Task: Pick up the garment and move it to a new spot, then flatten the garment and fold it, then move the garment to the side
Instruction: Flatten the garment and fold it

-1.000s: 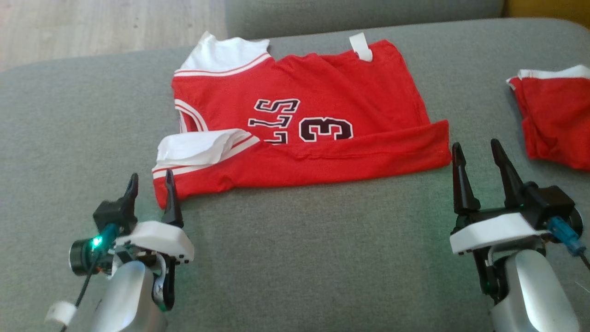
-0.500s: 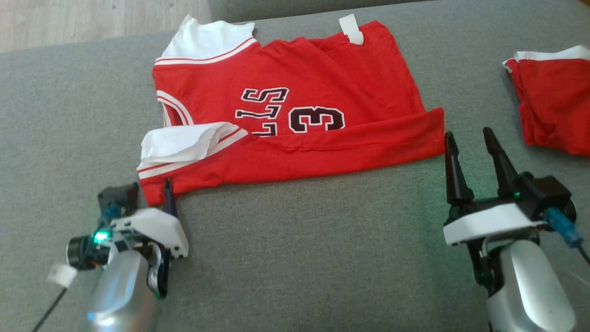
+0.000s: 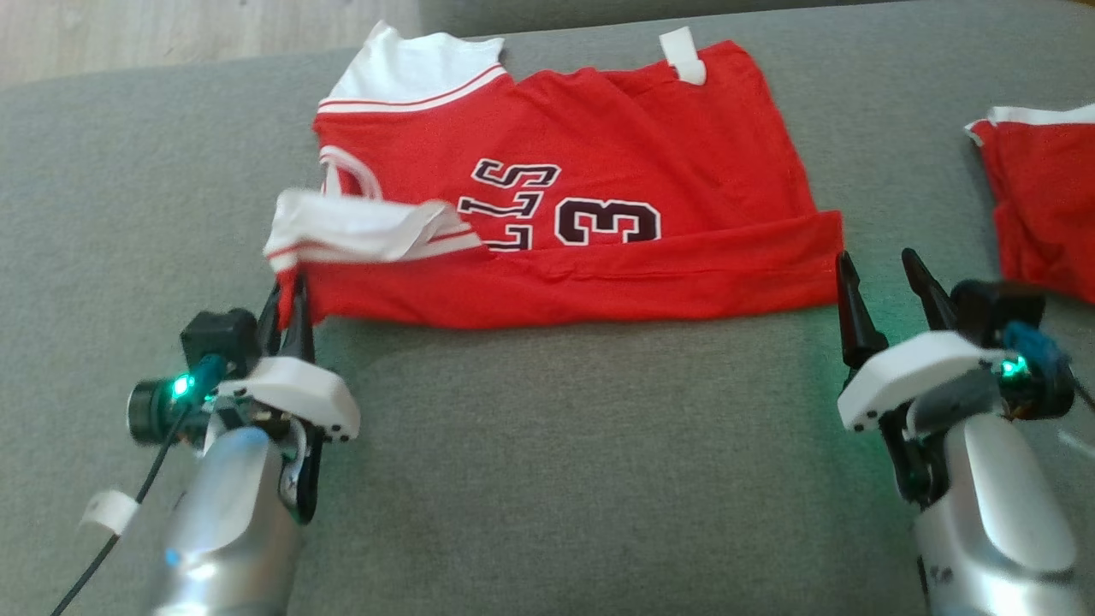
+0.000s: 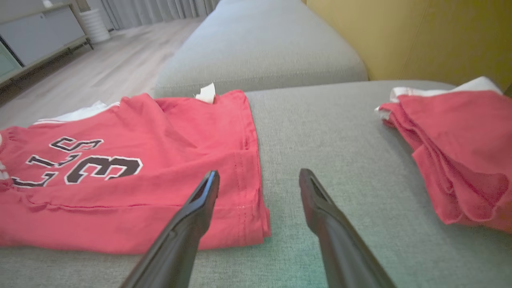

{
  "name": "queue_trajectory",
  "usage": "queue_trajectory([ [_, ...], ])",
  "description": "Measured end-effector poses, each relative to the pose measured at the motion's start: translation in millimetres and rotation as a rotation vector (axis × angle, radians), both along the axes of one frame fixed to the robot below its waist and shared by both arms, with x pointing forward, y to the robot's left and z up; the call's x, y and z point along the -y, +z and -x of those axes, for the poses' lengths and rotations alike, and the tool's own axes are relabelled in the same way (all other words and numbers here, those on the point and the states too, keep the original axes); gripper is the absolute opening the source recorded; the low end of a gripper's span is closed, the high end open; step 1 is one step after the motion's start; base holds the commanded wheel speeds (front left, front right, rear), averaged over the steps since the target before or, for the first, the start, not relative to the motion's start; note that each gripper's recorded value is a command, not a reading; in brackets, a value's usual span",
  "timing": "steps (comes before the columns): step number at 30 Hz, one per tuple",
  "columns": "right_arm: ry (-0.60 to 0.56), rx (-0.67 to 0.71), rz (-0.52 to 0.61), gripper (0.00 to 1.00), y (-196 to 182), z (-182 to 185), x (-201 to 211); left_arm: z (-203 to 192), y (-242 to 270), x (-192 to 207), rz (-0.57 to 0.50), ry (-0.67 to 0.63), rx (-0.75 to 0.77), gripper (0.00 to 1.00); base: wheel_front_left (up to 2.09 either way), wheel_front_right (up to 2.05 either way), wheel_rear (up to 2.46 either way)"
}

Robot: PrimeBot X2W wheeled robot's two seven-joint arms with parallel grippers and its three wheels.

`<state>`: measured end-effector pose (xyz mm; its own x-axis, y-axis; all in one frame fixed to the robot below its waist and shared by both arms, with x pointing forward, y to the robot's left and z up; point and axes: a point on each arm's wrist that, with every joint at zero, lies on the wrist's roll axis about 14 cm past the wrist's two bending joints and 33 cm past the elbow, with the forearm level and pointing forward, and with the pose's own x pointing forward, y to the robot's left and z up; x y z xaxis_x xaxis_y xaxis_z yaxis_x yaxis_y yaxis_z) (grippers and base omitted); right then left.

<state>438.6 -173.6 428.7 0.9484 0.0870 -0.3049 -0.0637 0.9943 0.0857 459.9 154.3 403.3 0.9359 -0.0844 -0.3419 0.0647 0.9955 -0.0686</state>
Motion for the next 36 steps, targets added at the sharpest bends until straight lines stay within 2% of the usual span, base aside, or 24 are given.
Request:
queue_trajectory([
  [4, 0.006, -0.11, -0.009, 1.0, -18, -8, -4, -5, 22, 5, -0.006, -0.036, 0.105, 0.0, 0.0, 0.0, 0.0],
  [11, 0.022, -0.324, 0.0, 1.0, -59, -6, -10, -3, 27, 3, -0.012, -0.038, 0.125, 0.0, 0.0, 0.0, 0.0],
  [17, 0.068, -0.368, 0.025, 1.0, -62, -20, -22, -2, 29, 4, -0.013, -0.042, 0.131, 0.0, 0.0, 0.0, 0.0],
  [18, 0.081, -0.372, 0.031, 0.77, -62, -22, -25, -2, 29, 4, -0.014, -0.044, 0.132, 0.0, 0.0, 0.0, 0.0],
  [19, 0.091, -0.378, 0.033, 0.28, -63, -22, -28, -1, 29, 4, -0.014, -0.045, 0.132, 0.0, 0.0, 0.0, 0.0],
  [20, 0.102, -0.38, 0.042, 0.0, -63, -22, -30, -1, 29, 5, -0.015, -0.046, 0.132, 0.0, 0.0, 0.0, 0.0],
  [29, 0.106, -0.282, 0.088, 0.0, -46, -21, -26, 4, 32, 5, -0.024, -0.048, 0.115, 0.0, 0.0, 0.0, 0.0],
  [36, 0.059, -0.247, 0.087, 0.0, -33, -1, -10, 32, 22, 6, -0.024, -0.054, 0.065, 0.0, 0.0, 0.0, 0.0],
])
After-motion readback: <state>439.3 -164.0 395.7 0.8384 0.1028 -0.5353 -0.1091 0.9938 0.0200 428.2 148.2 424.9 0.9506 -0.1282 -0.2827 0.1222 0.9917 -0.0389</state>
